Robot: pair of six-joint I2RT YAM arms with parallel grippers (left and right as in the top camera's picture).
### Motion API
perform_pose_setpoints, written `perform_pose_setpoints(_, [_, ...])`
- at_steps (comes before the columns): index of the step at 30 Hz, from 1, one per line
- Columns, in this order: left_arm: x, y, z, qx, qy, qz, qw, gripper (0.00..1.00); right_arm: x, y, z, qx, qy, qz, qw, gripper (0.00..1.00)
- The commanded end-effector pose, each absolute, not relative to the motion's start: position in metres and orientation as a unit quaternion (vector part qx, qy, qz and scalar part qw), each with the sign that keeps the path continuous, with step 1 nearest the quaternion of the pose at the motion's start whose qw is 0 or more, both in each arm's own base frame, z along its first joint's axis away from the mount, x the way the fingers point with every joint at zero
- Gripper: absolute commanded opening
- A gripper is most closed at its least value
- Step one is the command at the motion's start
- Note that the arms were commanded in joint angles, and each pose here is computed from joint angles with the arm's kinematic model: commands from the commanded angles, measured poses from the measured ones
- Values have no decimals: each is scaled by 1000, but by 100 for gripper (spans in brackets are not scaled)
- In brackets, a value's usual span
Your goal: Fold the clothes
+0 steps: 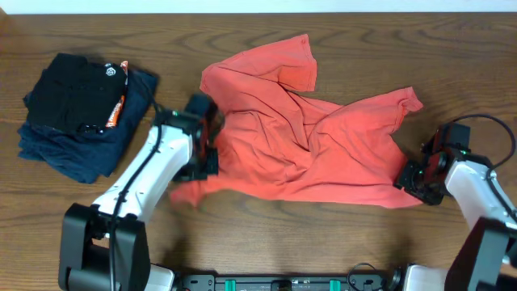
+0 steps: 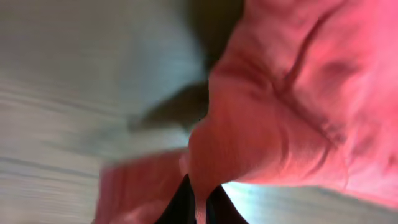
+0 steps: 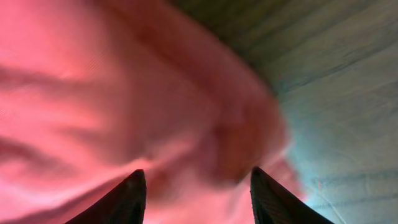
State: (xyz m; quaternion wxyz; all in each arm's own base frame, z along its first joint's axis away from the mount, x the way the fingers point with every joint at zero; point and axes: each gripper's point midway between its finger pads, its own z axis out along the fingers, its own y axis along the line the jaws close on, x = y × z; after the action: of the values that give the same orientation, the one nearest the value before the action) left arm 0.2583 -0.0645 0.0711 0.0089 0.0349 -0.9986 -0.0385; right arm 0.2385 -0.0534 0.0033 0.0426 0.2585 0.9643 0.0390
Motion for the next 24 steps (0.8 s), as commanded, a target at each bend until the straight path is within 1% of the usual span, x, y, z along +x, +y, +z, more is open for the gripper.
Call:
perform_pose_setpoints(1, [287,-47,100,35,-992,-113,-54,6,229,-54,-15,250,968,24,7,53])
perform_pose_setpoints(5, [292,-56,113,13,-989,-125,-72,6,225,-53,-28,251,968,24,-15,53])
perform_pose_setpoints(8, [288,-72,114,-36,-989,-126,-72,6,225,-55,-32,252,967,21,-19,53])
perform_pose_setpoints(13, [273,-116,113,-110,-984,-113,-78,6,217,-81,-32,266,963,-40,-21,53])
perform_pose_setpoints(16, [263,-143,113,-155,-978,-107,-88,7,209,-102,-30,306,948,-80,-23,53])
perform_pose_setpoints(17, [258,-151,113,-170,-976,-105,-90,11,207,-108,-29,319,943,-88,-23,53])
perform_pose_setpoints(19, [251,-165,113,-193,-971,-101,-96,23,205,-118,-27,342,935,-94,-21,53])
perform_pose_setpoints(21, [245,-177,113,-213,-967,-96,-99,42,205,-129,-23,362,927,-93,-18,53])
perform_pose_setpoints(22, [241,-182,113,-222,-965,-93,-100,46,205,-135,-20,372,923,-95,-17,54])
perform_pose_setpoints(24, [237,-188,113,-233,-963,-91,-101,50,206,-145,-14,390,916,-95,-13,54])
